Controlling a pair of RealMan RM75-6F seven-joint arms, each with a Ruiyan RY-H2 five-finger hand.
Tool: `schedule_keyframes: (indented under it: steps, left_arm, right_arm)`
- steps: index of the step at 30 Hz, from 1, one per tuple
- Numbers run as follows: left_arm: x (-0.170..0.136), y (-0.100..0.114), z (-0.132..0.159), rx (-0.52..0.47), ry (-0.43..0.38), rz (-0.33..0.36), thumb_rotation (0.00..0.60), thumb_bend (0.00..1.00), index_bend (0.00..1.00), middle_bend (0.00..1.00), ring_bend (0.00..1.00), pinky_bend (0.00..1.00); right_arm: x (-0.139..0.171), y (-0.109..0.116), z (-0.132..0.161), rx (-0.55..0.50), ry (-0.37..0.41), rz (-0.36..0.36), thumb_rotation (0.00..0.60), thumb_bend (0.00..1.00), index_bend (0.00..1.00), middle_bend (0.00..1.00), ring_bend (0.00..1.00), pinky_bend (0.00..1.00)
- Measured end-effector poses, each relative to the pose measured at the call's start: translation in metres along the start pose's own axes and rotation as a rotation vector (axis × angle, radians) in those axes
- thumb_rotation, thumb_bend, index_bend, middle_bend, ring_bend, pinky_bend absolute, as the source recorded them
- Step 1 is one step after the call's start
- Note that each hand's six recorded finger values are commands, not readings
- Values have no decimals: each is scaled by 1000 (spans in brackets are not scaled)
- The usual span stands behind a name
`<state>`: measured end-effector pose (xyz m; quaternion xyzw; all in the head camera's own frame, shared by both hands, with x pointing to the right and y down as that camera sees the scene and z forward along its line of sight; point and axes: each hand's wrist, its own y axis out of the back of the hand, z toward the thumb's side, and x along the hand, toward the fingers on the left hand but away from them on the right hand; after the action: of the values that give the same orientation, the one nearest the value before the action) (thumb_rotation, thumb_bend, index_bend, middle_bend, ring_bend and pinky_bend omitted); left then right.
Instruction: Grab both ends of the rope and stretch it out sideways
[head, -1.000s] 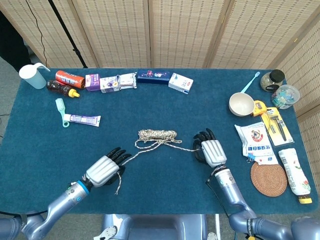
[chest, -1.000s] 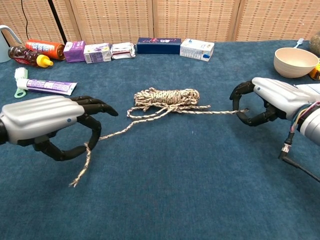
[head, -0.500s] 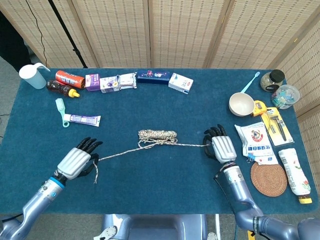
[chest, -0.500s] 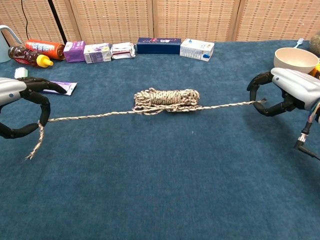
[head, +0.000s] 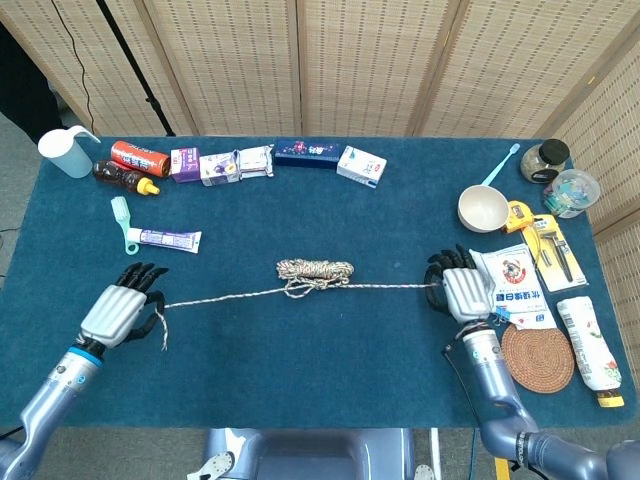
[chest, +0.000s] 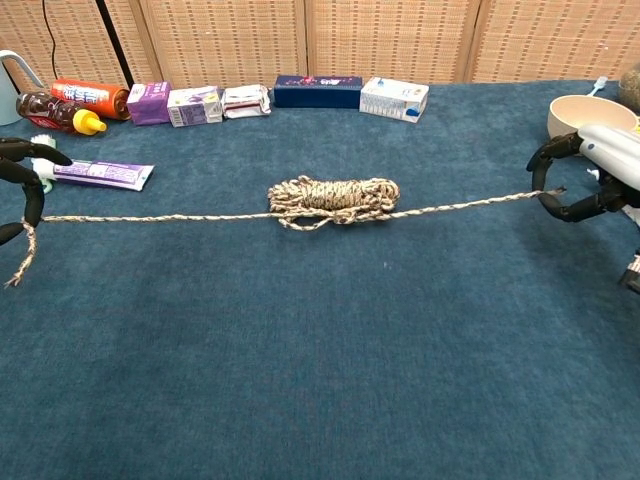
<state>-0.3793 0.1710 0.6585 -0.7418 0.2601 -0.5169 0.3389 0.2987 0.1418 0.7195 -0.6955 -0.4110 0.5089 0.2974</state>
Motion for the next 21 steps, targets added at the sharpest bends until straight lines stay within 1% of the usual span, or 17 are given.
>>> schedule_keyframes:
  steps: [10, 21]
  left_arm:
    - [-9, 12, -36, -5, 96, 31, 600, 495, 653, 125, 41, 0]
    - [-21, 22, -66, 10, 174, 55, 600, 495, 654, 125, 41, 0]
  right_arm:
    - [3, 13, -19, 11, -45, -32, 600, 554, 643, 290, 166, 0]
    - [8, 28, -40, 34, -95, -67, 600, 552, 644, 291, 166, 0]
